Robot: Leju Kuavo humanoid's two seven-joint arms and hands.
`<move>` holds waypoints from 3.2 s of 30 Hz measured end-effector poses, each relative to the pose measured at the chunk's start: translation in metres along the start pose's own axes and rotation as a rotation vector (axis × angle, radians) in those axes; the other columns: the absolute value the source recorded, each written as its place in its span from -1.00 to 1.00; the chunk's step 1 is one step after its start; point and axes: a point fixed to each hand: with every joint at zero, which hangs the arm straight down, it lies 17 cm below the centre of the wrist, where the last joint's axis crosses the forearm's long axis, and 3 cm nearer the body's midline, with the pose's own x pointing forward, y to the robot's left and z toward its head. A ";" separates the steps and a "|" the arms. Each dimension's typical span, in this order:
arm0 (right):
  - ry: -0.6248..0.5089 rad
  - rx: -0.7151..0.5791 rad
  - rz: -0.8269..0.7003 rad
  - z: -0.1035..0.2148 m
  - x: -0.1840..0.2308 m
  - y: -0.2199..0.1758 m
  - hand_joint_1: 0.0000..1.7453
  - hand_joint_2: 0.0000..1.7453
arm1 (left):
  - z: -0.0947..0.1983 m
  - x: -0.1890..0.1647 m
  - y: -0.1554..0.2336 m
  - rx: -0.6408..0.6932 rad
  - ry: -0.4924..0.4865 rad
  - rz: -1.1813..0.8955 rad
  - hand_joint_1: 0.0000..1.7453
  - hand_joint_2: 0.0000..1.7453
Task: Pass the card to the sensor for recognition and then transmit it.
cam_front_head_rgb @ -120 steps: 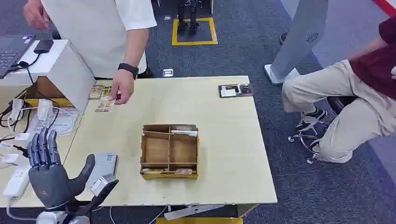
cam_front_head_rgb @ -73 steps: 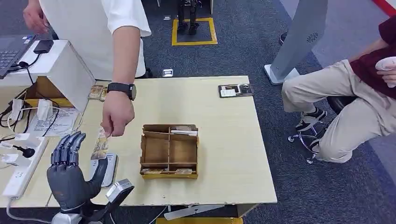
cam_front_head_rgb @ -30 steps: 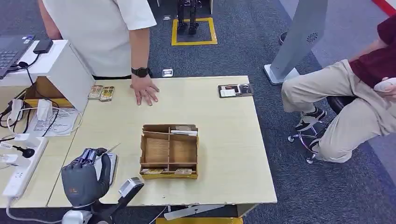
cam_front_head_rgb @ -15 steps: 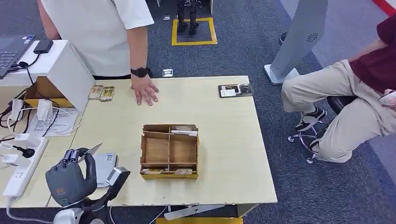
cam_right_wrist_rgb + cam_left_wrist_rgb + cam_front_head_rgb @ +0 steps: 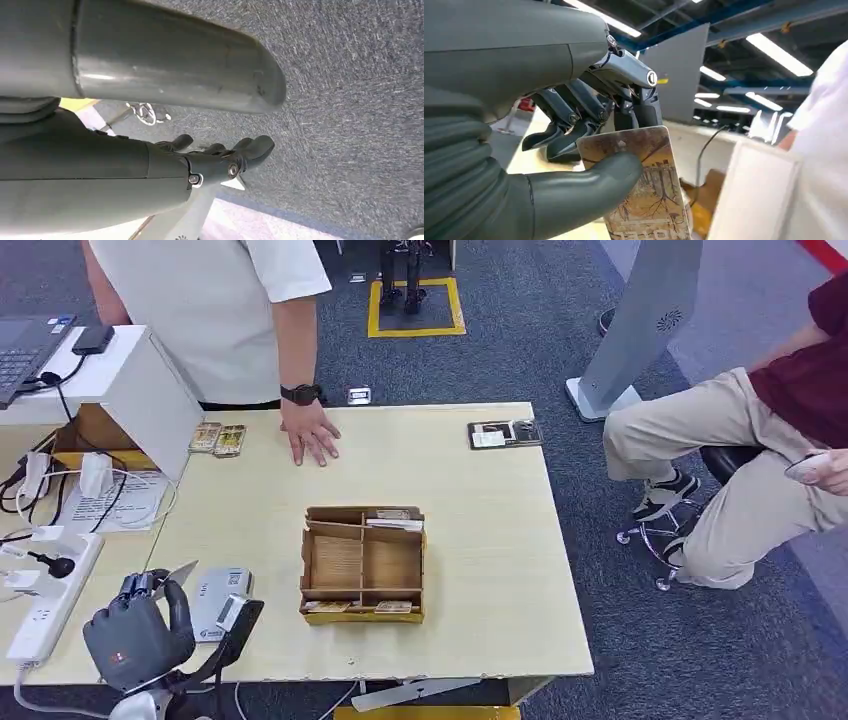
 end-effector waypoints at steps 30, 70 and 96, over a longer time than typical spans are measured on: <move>0.011 0.004 -0.003 0.000 -0.003 0.001 -1.00 -1.00 | 0.069 -0.016 -0.122 -0.388 0.004 -0.070 1.00 1.00; -0.017 0.000 0.014 0.000 0.002 0.000 -1.00 -1.00 | -0.015 0.038 0.024 0.094 -0.151 0.227 1.00 1.00; -0.083 0.015 0.068 0.001 0.022 0.004 -1.00 -1.00 | -0.091 0.059 0.045 0.237 -0.149 0.300 -1.00 1.00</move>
